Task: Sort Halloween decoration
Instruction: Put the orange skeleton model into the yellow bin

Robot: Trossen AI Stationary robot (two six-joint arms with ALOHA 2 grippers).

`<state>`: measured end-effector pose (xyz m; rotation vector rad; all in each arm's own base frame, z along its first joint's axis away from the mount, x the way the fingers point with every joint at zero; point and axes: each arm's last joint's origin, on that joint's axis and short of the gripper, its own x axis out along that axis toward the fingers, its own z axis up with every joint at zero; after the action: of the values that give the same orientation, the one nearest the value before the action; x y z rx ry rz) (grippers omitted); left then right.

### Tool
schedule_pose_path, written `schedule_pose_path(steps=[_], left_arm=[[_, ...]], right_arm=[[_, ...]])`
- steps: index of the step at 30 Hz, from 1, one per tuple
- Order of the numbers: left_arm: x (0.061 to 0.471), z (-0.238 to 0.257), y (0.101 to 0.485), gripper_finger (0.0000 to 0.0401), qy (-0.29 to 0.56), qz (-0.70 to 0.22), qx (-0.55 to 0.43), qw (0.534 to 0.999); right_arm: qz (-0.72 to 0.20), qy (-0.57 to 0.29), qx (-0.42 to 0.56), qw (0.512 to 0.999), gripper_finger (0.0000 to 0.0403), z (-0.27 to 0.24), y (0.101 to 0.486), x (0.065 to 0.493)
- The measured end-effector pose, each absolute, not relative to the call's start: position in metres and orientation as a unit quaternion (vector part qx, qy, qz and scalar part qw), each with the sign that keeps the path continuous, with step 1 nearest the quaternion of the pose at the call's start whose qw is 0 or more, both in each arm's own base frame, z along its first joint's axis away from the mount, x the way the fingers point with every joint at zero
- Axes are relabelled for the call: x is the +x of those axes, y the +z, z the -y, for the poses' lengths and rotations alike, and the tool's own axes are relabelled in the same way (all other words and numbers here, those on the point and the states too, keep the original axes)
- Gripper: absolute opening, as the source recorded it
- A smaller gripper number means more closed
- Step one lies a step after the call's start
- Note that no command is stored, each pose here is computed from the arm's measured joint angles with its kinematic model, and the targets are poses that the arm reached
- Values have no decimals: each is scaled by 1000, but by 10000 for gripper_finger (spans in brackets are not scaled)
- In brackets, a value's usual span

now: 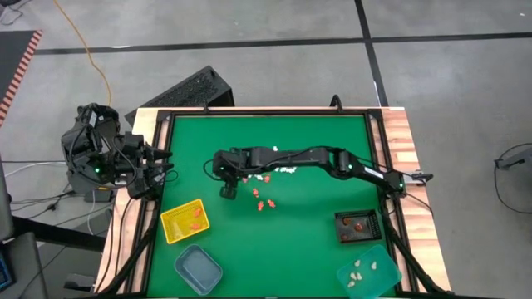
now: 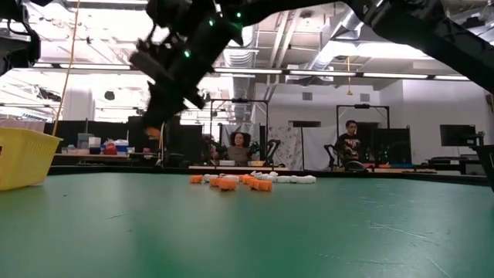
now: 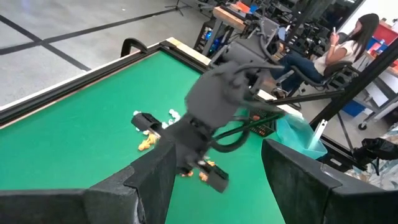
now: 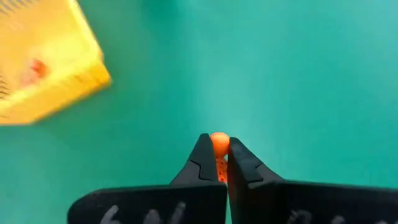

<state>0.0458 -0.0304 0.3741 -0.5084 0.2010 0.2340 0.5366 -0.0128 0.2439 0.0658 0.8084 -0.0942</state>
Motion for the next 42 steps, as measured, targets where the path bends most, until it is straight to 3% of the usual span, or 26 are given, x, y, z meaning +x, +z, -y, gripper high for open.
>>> schedule_pose_path(steps=[6, 11, 18, 21, 30, 42], left_arm=[[46, 30, 374, 226, 116, -99, -251, 956], [46, 30, 374, 226, 116, -98, -251, 956], [46, 30, 374, 226, 117, -96, -255, 955], [46, 30, 374, 226, 118, -95, -261, 953], [46, 30, 374, 226, 118, -95, -266, 952], [46, 30, 374, 226, 119, -95, -266, 952]], right_arm=[[-292, 42, 27, 955, 4, -19, 258, 551], [-219, 109, -36, 969, 4, -44, 261, 560], [-137, 187, -66, 971, 4, -55, 265, 567], [-102, 236, -51, 965, 4, -53, 250, 577], [-104, 265, 19, 959, 9, -52, 228, 584], [-100, 265, 6, 959, 11, -53, 229, 584]])
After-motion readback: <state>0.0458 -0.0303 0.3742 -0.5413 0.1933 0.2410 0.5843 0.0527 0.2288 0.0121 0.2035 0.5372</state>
